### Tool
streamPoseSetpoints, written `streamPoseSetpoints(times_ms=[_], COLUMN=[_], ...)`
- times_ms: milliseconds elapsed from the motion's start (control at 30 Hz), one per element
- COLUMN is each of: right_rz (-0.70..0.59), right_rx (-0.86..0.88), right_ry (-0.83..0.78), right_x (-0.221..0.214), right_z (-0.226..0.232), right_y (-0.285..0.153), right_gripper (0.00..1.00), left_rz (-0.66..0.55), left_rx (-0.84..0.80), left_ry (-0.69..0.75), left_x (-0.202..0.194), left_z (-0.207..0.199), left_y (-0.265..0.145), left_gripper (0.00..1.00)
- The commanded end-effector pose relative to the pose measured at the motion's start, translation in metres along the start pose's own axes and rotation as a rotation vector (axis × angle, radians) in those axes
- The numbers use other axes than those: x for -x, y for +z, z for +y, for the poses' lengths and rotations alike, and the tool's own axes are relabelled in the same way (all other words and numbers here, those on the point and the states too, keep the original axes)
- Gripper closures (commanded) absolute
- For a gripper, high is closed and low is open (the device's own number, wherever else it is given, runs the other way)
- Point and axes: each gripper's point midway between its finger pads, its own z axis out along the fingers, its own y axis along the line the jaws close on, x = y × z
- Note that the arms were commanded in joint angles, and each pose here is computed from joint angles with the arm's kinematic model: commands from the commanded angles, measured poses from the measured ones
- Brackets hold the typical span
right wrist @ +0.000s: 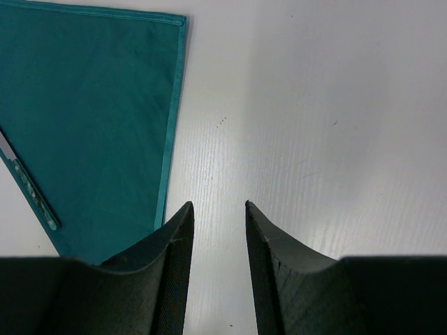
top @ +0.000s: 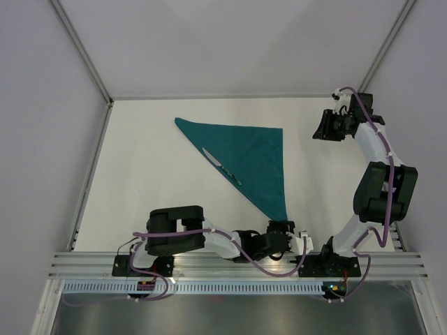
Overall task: Fold the napkin, place the utensils inside, and roll it up
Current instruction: Fold the napkin
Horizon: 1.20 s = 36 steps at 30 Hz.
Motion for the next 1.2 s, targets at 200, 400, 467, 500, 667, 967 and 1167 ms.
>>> streamPoseSetpoints(times_ms=[200, 400, 467, 500, 667, 967, 1167], right_rz=[-0.064, -0.058, -0.062, -0.06, -0.058, -0.062, -0.057], right_rx=[0.015, 0.014, 0.012, 0.012, 0.011, 0.014, 0.018], right_ry=[-0.035, -0.032, -0.035, -0.032, -0.032, -0.038, -0.037], right_x=[0.016, 0.014, 0.016, 0.015, 0.014, 0.016, 0.014], right_z=[0.009, 0.008, 0.008, 0.008, 0.007, 0.008, 0.008], right_y=[-0.013, -0.011, -0.012, -0.012, -0.011, -0.012, -0.011], right_gripper=[0.59, 0.59, 0.59, 0.59, 0.59, 0.59, 0.59], left_rz=[-0.019, -0.021, -0.035, -0.043, -0.095, -0.14, -0.146], left_rx=[0.014, 0.011, 0.013, 0.008, -0.011, -0.036, -0.001], left_ry=[-0.054, -0.06, -0.069, -0.077, -0.155, -0.377, -0.607], left_x=[0.002, 0.002, 0.009, 0.013, 0.04, 0.063, 0.051], left_z=[-0.001, 0.0, 0.003, 0.003, 0.017, 0.041, 0.091], left_y=[0.016, 0.016, 0.015, 0.014, 0.008, 0.009, 0.007], left_gripper=[0.61, 0.88, 0.94, 0.98, 0.98, 0.98, 0.98])
